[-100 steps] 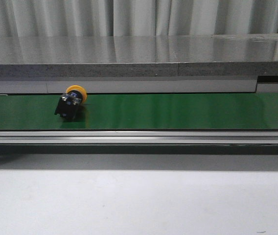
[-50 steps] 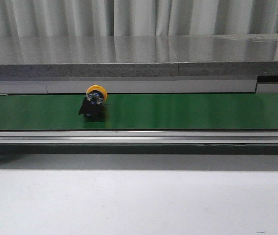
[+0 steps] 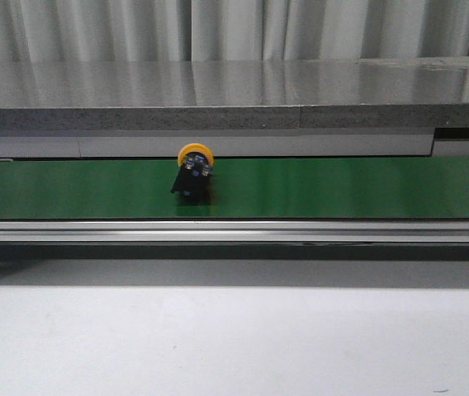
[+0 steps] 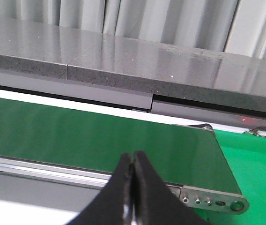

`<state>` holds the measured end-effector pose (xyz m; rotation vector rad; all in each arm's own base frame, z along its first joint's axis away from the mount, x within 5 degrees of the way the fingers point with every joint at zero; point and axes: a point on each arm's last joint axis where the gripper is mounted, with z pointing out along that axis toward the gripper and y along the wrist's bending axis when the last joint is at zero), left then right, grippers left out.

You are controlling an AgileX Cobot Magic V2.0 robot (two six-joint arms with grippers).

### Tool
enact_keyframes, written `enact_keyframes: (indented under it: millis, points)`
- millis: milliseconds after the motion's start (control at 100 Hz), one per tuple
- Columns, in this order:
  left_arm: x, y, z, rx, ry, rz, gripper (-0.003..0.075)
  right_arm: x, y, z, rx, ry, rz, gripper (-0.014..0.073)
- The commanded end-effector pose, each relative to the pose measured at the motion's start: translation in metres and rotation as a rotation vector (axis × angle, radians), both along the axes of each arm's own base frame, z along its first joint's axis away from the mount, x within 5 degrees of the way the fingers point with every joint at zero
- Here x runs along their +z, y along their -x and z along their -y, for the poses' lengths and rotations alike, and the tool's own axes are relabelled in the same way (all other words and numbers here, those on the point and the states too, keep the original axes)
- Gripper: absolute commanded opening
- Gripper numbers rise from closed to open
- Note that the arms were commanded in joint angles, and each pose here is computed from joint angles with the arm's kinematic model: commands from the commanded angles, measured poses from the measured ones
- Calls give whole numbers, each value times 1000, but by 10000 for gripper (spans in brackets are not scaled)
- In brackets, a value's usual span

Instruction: Move button from left to right

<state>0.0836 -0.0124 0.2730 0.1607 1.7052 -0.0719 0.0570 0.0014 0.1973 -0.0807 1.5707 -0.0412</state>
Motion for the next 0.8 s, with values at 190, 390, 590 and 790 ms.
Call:
enact_keyframes:
  millis: [190,390,590,790]
  points:
    - [16,-1,-2,20,25,102,5,8,2,0,3,5,90,-68]
    - [16,-1,-2,20,25,102,5,8,2,0,3,5,90,-68]
    - [16,-1,-2,20,25,102,5,8,2,0,3,5,90,-68]
    - [16,-1,-2,20,25,102,5,11,2,0,4,4,127,-68]
